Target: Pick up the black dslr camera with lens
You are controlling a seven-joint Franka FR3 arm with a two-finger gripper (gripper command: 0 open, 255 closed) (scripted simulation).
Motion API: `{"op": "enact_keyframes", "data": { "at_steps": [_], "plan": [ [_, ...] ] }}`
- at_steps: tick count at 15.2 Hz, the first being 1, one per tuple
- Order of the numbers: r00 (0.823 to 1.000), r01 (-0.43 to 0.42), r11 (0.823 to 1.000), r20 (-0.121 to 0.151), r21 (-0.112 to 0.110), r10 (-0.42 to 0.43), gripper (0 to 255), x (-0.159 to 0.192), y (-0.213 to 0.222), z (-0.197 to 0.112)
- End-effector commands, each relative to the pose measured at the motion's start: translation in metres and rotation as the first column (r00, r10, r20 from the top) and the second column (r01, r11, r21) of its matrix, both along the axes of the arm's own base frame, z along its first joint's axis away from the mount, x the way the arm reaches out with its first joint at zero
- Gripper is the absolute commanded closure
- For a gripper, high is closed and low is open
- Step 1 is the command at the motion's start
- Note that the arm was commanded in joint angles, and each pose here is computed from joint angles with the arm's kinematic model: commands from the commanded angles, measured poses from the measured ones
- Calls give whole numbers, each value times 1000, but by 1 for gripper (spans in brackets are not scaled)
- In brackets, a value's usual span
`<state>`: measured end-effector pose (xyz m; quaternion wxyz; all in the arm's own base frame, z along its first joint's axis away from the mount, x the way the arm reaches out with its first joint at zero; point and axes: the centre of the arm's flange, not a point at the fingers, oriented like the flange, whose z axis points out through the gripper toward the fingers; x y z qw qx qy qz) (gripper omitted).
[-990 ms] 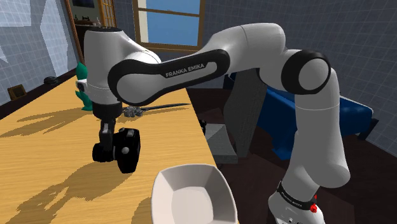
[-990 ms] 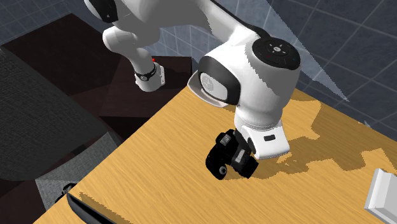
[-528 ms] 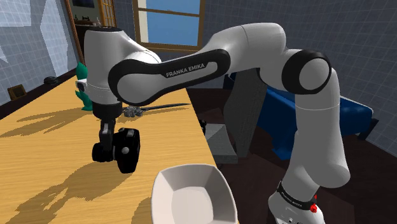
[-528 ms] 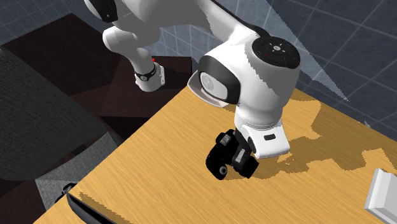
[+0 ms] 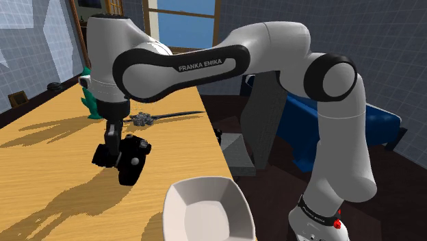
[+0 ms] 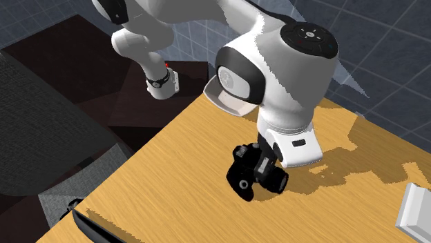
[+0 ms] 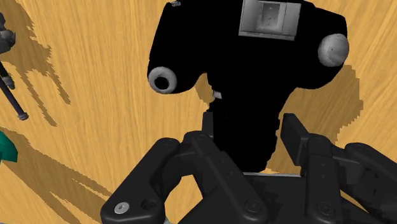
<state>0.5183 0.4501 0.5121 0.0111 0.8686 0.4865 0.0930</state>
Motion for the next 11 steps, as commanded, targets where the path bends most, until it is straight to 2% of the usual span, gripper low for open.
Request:
{"op": "enact_keyframes", "data": {
  "at_steps": [1,9,11],
  "plan": [
    [1000,0,1000,1,1,0,255,1,0,10],
    [1000,0,1000,1,1,0,255,1,0,52],
    [1000,0,1000,1,1,0,255,1,0,53]
  ]
}}
